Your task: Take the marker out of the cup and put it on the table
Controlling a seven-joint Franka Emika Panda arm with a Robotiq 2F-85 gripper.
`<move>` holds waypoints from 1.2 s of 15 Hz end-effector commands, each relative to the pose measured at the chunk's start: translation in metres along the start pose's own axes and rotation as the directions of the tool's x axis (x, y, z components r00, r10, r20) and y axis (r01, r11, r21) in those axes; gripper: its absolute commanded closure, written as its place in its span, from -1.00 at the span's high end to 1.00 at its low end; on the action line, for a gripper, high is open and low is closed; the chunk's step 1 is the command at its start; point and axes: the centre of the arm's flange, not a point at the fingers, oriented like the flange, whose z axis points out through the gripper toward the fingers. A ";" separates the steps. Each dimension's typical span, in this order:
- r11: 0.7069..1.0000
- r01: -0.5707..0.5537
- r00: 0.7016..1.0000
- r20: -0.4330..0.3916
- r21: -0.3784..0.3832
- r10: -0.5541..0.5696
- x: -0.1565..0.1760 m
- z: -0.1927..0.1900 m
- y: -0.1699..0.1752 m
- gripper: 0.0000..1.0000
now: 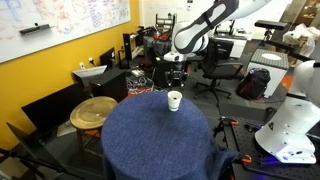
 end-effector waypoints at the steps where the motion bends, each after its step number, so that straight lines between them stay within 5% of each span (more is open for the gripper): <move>1: 0.999 -0.042 0.999 -0.019 -0.012 0.042 -0.007 0.003 0.008 0.16; 14: 0.997 -0.070 0.995 -0.076 0.015 0.071 -0.015 0.037 0.020 0.12; 18: 0.996 -0.083 0.992 -0.090 0.019 0.084 -0.018 0.045 0.018 -0.10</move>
